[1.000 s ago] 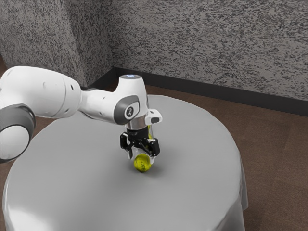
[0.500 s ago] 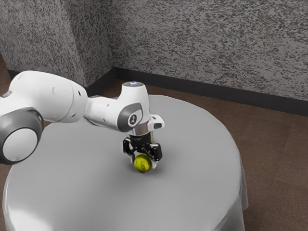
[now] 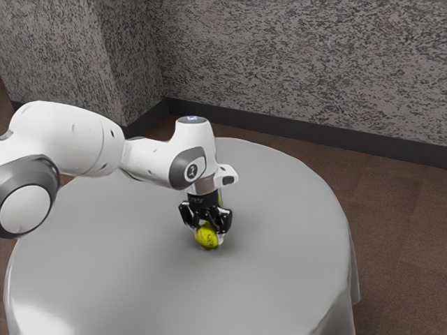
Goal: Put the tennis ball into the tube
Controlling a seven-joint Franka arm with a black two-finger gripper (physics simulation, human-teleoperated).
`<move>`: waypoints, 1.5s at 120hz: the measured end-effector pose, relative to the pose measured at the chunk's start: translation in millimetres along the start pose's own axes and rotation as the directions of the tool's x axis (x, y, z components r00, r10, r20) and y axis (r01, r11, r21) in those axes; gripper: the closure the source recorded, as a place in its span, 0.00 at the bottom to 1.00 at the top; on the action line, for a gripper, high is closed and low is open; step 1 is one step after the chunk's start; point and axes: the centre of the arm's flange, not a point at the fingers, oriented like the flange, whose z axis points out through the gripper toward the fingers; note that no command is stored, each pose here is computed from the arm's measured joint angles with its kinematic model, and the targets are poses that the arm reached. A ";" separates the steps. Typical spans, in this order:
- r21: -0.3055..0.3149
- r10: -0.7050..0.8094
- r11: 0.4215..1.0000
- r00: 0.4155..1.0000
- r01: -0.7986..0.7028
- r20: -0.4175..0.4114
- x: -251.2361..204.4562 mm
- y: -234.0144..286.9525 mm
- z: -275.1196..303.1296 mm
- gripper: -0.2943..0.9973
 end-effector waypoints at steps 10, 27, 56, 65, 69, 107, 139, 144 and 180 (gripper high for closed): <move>-0.013 0.001 1.000 1.000 -0.001 -0.019 -7.9 0.7 -23.4 0.50; -0.049 0.008 0.999 0.998 -0.011 -0.070 -28.8 1.1 -104.8 0.54; -0.026 0.038 0.999 0.985 -0.043 -0.166 -48.7 -0.7 -239.8 0.57; -0.015 0.024 1.000 0.984 -0.027 -0.174 -39.9 -7.1 -265.1 0.57; -0.009 0.015 1.000 0.985 -0.017 -0.175 -34.0 -11.0 -272.8 0.57; 0.026 -0.062 0.997 0.984 0.067 -0.165 17.5 -46.0 -293.6 0.56; 0.020 -0.078 0.996 0.983 0.083 -0.165 45.7 -53.0 -284.3 0.52; 0.019 -0.082 0.996 0.983 0.086 -0.163 48.2 -55.8 -282.5 0.51; 0.005 -0.081 0.997 0.982 0.083 -0.168 57.2 -54.7 -270.9 0.50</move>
